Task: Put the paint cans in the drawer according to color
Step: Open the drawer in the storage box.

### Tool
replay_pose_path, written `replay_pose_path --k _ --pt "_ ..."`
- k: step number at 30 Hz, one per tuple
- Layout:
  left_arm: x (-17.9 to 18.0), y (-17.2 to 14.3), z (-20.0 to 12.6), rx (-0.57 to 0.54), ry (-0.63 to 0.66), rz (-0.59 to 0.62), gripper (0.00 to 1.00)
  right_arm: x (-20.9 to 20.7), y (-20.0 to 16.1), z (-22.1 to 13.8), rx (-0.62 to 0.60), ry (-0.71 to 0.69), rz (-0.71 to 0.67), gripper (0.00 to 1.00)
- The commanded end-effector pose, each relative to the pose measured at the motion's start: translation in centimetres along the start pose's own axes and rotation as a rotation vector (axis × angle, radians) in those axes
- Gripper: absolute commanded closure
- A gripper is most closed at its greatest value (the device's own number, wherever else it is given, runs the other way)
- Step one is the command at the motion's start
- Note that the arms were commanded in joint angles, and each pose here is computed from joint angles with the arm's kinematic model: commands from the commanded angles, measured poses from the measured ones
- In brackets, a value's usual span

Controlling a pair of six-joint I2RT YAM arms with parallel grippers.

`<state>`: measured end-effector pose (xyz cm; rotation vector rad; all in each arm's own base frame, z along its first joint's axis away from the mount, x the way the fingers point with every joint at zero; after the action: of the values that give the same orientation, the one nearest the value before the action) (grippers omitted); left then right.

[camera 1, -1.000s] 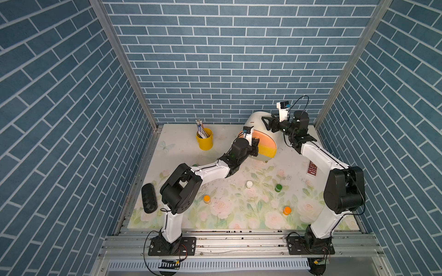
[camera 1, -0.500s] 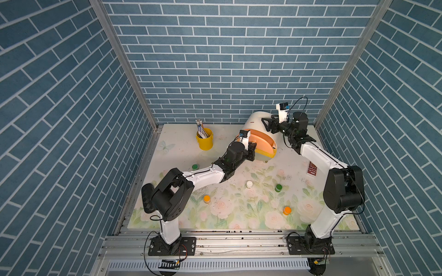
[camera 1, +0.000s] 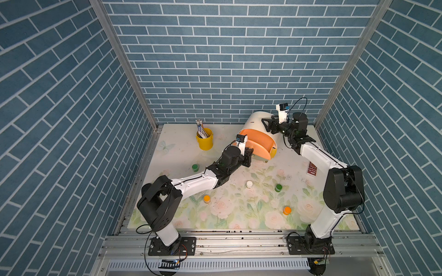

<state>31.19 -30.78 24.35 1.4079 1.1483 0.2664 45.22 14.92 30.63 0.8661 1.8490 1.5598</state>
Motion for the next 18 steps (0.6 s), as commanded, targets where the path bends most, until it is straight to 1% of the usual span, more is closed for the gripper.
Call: replay_pose_path --k 1,18 --pt "-0.3 -0.4 -0.8 0.026 -0.011 0.01 0.9 -0.2 -0.4 0.1 -0.004 -0.01 -0.026 0.25" --pt "-0.1 -0.9 -2.1 0.04 -0.009 -0.018 0.91 -0.3 -0.5 -0.2 -0.001 -0.02 -0.026 0.26"
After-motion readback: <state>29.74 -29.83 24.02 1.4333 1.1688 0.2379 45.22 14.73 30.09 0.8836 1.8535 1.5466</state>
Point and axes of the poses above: each gripper's point midway between its finger pads, its own z axis out along the fingers, its own x axis along the line the jaws close on, y = z × x, the point moved 8 cm from there along -z, back along the fingers, and after that the axes turned 11 degrees about -z, right-handed, at the moved point
